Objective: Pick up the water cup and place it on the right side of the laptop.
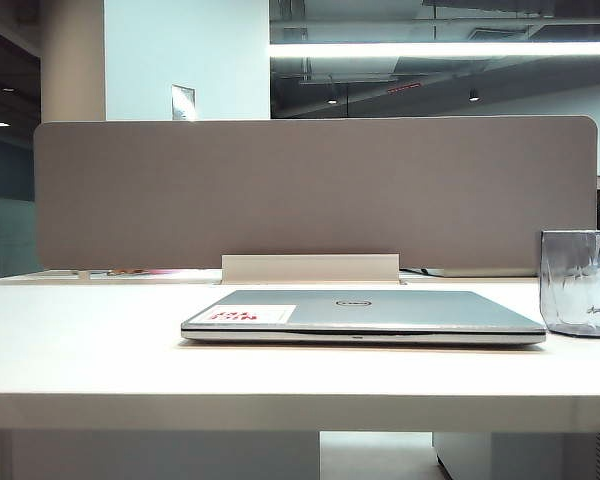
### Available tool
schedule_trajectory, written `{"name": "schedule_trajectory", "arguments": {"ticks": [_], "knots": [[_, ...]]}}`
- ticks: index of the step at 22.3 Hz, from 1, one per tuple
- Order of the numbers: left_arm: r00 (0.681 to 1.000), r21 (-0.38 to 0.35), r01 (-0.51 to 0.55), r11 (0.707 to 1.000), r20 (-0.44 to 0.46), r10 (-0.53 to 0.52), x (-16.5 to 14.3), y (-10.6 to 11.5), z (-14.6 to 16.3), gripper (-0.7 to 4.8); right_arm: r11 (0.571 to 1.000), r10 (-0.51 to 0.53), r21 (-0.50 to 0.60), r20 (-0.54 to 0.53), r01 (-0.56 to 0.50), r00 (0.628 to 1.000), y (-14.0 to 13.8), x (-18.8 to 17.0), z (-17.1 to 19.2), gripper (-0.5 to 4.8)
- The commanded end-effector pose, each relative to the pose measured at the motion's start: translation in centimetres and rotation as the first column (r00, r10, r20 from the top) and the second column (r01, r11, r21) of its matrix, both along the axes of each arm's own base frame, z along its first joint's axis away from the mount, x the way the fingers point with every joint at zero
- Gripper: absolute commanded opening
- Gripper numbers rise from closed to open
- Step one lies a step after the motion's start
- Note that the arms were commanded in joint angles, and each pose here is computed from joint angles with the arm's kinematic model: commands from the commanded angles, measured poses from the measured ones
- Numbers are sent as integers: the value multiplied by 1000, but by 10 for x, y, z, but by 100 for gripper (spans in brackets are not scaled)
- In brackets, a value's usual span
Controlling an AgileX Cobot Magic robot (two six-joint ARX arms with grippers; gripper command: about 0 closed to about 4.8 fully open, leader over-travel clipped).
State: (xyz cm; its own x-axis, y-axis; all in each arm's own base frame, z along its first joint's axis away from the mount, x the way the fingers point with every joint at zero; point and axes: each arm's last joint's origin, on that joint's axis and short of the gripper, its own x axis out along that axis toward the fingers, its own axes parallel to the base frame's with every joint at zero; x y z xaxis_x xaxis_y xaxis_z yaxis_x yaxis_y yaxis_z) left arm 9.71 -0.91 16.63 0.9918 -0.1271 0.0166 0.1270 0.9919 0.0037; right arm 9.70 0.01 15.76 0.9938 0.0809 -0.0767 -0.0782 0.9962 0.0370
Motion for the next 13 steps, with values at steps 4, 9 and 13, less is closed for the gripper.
{"name": "schedule_trajectory", "arguments": {"ticks": [4, 9, 13], "knots": [[1000, -4, 0, 1000, 9, 0, 0, 0, 2, -3, 1000, -2, -3, 3, 2, 1000, 0, 0, -1, -8], [1000, -4, 0, 1000, 9, 0, 0, 0, 2, -3, 1000, -4, -5, 18, 4, 1000, 0, 0, 0, -8], [1000, -4, 0, 1000, 9, 0, 0, 0, 2, -3, 1000, -3, -5, 43, 4, 999, 0, 1, 3, -8]]}}
